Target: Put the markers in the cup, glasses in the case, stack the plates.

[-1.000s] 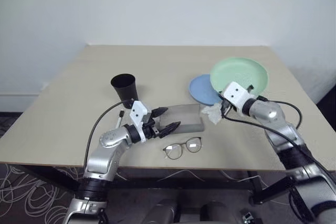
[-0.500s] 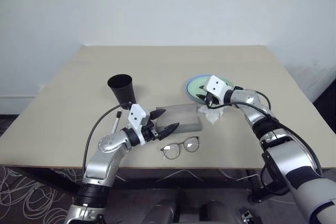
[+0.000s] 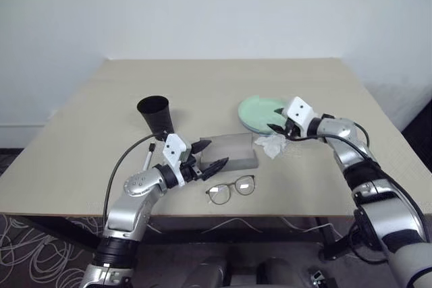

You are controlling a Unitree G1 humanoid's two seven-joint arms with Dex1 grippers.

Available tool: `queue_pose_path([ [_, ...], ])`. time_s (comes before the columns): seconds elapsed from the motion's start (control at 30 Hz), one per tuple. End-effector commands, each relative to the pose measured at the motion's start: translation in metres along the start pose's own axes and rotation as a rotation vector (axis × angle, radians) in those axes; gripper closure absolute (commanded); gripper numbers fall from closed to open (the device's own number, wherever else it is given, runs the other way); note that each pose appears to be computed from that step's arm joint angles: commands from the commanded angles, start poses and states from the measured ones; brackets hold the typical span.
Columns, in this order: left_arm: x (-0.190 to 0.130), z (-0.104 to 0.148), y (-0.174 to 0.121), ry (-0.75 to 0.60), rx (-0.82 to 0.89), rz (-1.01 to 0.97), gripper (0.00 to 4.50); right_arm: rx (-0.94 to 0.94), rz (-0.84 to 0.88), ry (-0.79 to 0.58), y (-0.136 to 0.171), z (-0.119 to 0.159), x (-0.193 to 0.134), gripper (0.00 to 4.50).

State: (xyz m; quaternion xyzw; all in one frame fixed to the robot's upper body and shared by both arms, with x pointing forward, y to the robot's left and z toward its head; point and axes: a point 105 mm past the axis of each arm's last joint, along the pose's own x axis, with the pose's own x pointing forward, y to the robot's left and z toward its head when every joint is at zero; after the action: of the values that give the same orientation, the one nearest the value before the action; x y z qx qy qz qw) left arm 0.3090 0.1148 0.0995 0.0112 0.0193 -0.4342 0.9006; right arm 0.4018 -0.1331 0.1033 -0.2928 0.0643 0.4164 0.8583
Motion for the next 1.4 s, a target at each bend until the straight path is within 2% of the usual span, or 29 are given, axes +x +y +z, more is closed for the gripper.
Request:
queue_pose_path([
  [0.03,0.004,0.016,0.005,-0.045,0.041,-0.012,0.37,0.038,-0.011,-0.012,-0.003,0.009,-0.009,1.9],
  [0.1,0.006,0.017,0.004,-0.047,0.04,-0.021,0.37,0.09,-0.023,0.004,0.0,0.003,-0.009,1.48],
  [0.23,0.008,0.017,0.004,-0.049,0.04,-0.028,0.37,0.213,-0.121,0.06,-0.008,-0.011,-0.004,0.12],
  [0.63,0.008,0.018,0.005,-0.05,0.047,-0.024,0.37,0.369,-0.126,0.14,0.006,-0.026,0.012,0.05],
  [0.7,0.007,0.017,0.006,-0.05,0.047,-0.021,0.37,0.375,-0.126,0.138,0.006,-0.025,0.012,0.41],
  [0.77,0.007,0.017,0.006,-0.049,0.048,-0.018,0.37,0.378,-0.125,0.136,0.005,-0.024,0.011,0.96],
  [1.1,0.007,0.016,0.005,-0.047,0.046,-0.018,0.37,0.355,-0.105,0.118,0.002,-0.015,0.0,4.49],
  [1.4,0.006,0.015,0.006,-0.041,0.048,-0.02,0.37,0.188,-0.044,-0.054,-0.018,0.044,-0.02,4.49],
])
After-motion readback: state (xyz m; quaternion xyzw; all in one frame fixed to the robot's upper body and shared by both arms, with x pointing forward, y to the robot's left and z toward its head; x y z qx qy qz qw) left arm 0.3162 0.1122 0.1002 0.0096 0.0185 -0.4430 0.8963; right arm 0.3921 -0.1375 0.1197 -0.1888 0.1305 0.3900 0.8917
